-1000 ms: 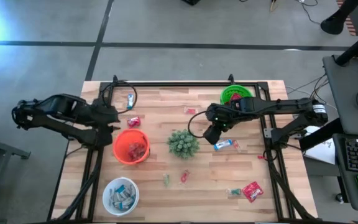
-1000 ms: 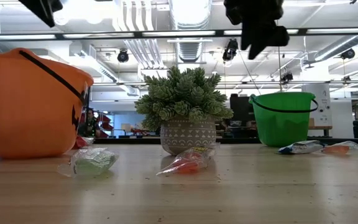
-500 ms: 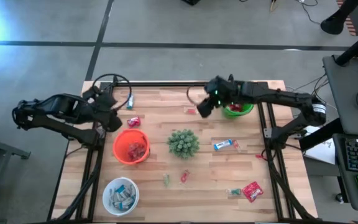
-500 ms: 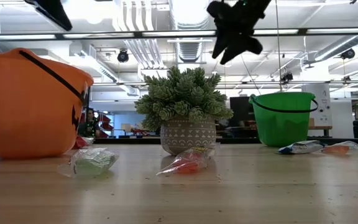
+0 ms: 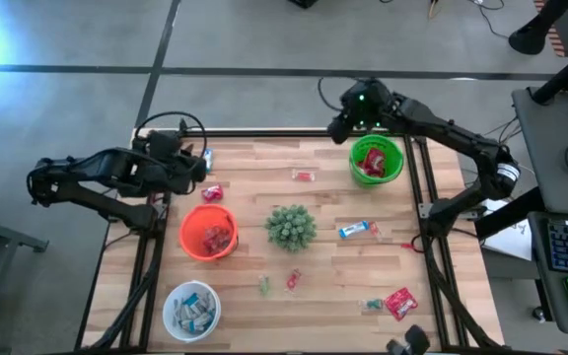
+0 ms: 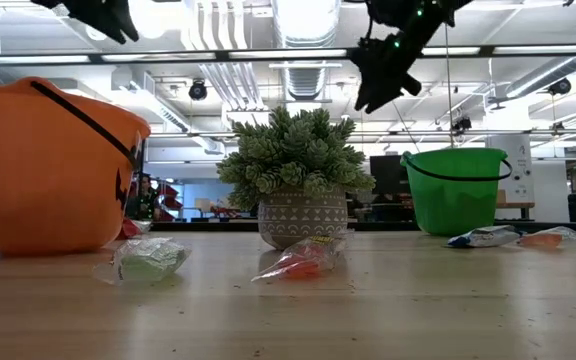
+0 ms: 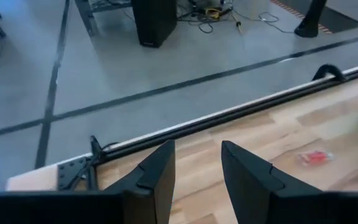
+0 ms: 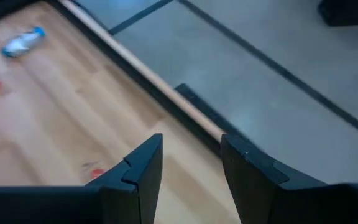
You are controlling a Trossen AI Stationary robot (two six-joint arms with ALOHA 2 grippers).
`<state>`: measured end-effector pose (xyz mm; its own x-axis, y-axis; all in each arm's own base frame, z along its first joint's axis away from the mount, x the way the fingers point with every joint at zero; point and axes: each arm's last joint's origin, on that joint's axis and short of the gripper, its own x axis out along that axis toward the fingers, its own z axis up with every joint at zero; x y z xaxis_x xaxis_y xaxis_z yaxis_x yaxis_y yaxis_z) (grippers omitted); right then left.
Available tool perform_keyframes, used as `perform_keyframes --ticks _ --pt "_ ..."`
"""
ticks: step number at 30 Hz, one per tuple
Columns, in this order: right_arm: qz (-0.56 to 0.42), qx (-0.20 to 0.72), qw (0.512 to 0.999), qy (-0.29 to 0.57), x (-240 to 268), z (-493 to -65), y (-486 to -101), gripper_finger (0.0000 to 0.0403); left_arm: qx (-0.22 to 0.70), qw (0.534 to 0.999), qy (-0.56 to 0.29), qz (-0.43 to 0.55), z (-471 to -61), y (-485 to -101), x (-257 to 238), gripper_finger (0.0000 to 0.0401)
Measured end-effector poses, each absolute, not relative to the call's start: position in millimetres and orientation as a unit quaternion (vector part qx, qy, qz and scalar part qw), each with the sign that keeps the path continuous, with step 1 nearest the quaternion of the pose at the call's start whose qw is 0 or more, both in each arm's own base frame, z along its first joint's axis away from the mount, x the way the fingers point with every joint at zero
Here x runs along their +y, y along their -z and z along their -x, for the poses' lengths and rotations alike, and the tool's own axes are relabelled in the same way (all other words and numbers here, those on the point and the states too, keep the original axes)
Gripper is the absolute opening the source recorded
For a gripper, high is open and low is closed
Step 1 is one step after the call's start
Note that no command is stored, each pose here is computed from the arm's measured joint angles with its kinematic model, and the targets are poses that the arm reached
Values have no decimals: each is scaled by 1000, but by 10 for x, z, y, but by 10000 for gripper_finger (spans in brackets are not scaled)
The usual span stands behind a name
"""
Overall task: Sort candy
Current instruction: Put the orange gummy into the orange bucket
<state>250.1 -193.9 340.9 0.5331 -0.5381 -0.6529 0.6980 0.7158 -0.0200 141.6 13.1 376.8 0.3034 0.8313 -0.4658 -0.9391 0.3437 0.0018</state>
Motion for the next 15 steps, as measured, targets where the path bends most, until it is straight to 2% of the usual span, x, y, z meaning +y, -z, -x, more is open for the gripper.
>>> perform_keyframes --ticks 9,15 --pt "-103 323 855 393 -2252 -2249 -3430 153 196 802 -541 164 -1760 -3860 104 114" --pt "-136 309 890 306 -2293 -2202 -3426 153 216 777 -577 129 -1851 -3916 193 114"
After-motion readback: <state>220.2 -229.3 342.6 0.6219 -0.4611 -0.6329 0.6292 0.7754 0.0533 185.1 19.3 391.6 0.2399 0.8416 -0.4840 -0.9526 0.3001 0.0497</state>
